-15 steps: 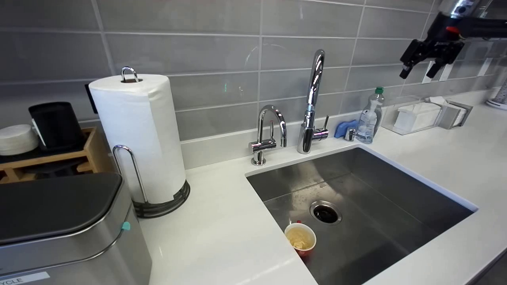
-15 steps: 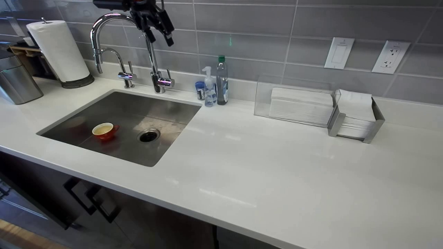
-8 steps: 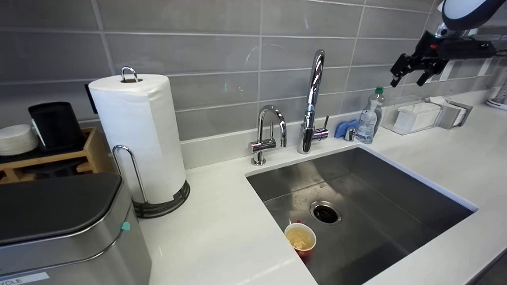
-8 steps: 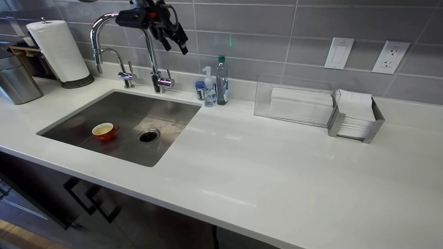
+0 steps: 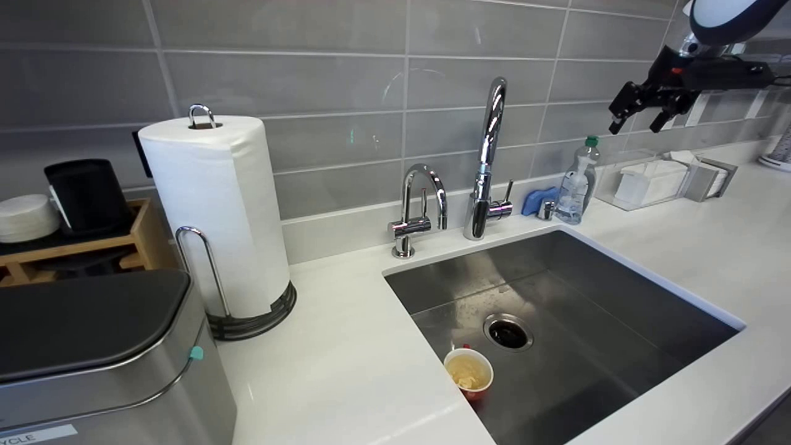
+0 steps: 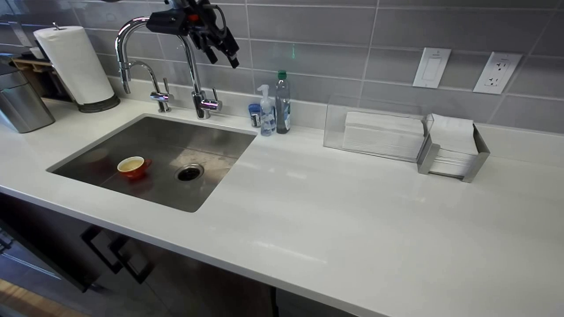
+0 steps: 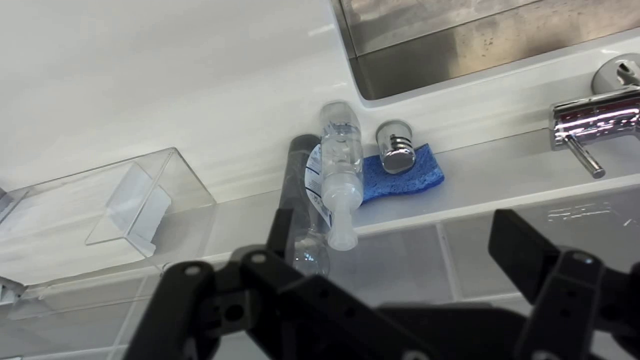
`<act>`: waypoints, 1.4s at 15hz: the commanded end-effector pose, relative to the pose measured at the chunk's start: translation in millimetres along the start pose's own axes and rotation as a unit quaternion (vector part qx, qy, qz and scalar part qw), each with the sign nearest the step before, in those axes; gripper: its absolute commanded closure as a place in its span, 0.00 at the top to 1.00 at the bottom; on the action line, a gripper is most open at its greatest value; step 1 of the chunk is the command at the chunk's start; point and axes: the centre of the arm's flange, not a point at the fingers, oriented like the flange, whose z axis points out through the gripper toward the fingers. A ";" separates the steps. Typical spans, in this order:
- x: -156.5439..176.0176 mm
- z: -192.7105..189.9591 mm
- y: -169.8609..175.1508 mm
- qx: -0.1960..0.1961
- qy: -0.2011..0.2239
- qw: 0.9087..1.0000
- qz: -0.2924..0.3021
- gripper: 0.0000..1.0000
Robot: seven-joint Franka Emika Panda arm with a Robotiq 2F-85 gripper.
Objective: Move the clear bottle to the right of the sink
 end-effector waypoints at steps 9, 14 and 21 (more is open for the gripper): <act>19.7 77.9 -26.3 -0.062 -0.009 0.996 0.062 1.00; 46.4 112.8 -30.3 -0.058 -0.005 0.996 0.064 1.00; 82.4 142.5 -20.4 -0.048 -0.002 0.996 0.079 1.00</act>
